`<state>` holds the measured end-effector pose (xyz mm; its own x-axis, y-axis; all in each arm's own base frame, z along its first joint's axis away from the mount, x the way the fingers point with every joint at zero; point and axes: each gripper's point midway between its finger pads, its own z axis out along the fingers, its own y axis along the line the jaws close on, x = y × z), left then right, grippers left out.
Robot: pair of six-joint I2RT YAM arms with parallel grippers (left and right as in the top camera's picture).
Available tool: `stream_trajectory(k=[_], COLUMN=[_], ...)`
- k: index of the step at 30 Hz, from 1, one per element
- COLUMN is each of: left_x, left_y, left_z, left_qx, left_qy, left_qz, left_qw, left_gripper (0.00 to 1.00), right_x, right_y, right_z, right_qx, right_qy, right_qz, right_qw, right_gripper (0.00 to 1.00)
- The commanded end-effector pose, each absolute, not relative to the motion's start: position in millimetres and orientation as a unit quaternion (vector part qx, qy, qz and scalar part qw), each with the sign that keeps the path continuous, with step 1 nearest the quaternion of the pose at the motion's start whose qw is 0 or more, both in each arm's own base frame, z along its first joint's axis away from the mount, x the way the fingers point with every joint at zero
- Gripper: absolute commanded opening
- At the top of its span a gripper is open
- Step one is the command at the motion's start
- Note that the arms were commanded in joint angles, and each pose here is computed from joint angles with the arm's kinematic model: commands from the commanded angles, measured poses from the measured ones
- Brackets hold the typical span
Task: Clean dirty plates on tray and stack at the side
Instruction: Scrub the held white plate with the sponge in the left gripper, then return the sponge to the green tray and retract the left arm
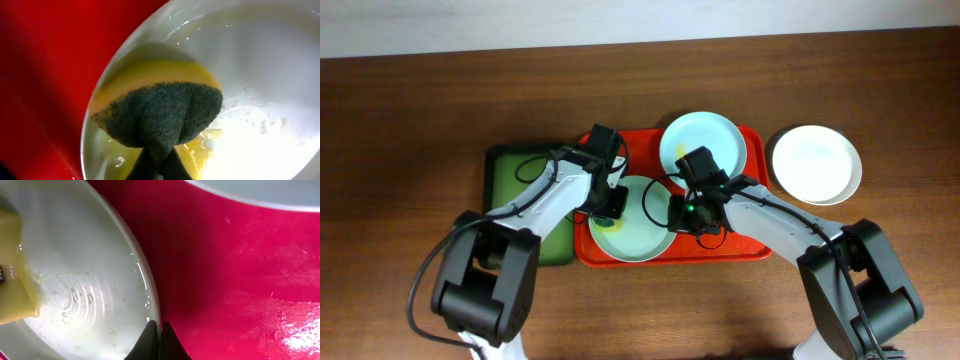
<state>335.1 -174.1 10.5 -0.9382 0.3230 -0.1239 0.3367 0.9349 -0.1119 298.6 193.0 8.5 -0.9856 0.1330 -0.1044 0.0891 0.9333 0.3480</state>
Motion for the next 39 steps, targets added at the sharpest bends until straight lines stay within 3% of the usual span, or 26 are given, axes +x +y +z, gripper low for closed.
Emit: stream_trajectory(k=[1,4,8,10,19,24,30,35,39], left_x=[320.3,326.9,363.2,366.0,312.0,295.8,344.0,342.0,334.6], left_y=[-194.0,-223.1,-190.9,-167.1,-172.5,-237.3,-199.0,-170.3,-166.3], left_z=[-9.3,33.6,74.8,67.9,-15.2,10.4,93.3,73.5,25.1], left_qx=[0.163,0.168,0.14,0.126,0.119,0.159,0.144,0.13,0.128], left_qy=[0.979,0.96,0.966,0.978,0.984,0.949,0.966,0.979,0.985], left_qz=[-0.12,-0.223,-0.192,-0.132,-0.13,-0.272,-0.173,-0.096,-0.08], left_qw=[0.003,0.02,0.101,0.105,0.032,0.009,0.13,0.127,0.083], left_gripper=[0.0,0.0,0.0,0.0,0.0,0.0,0.0,0.0,0.0], right_x=[298.4,298.4,298.3,298.4,298.7,298.7,298.7,299.3,299.3], right_y=[193.1,193.0,193.0,193.0,192.7,192.7,192.7,193.0,193.0], right_z=[7.4,7.4,7.4,7.4,7.3,7.3,7.3,7.5,7.5], right_qx=[0.056,0.056,0.056,0.056,0.056,0.056,0.056,0.056,0.056], right_qy=[0.982,0.982,0.982,0.982,0.982,0.982,0.982,0.982,0.982], right_qz=[0.168,0.168,0.168,0.168,0.167,0.167,0.167,0.168,0.168], right_qw=[0.062,0.062,0.062,0.062,0.063,0.063,0.063,0.064,0.064], right_gripper=[0.04,0.04,0.04,0.04,0.04,0.04,0.04,0.04,0.04])
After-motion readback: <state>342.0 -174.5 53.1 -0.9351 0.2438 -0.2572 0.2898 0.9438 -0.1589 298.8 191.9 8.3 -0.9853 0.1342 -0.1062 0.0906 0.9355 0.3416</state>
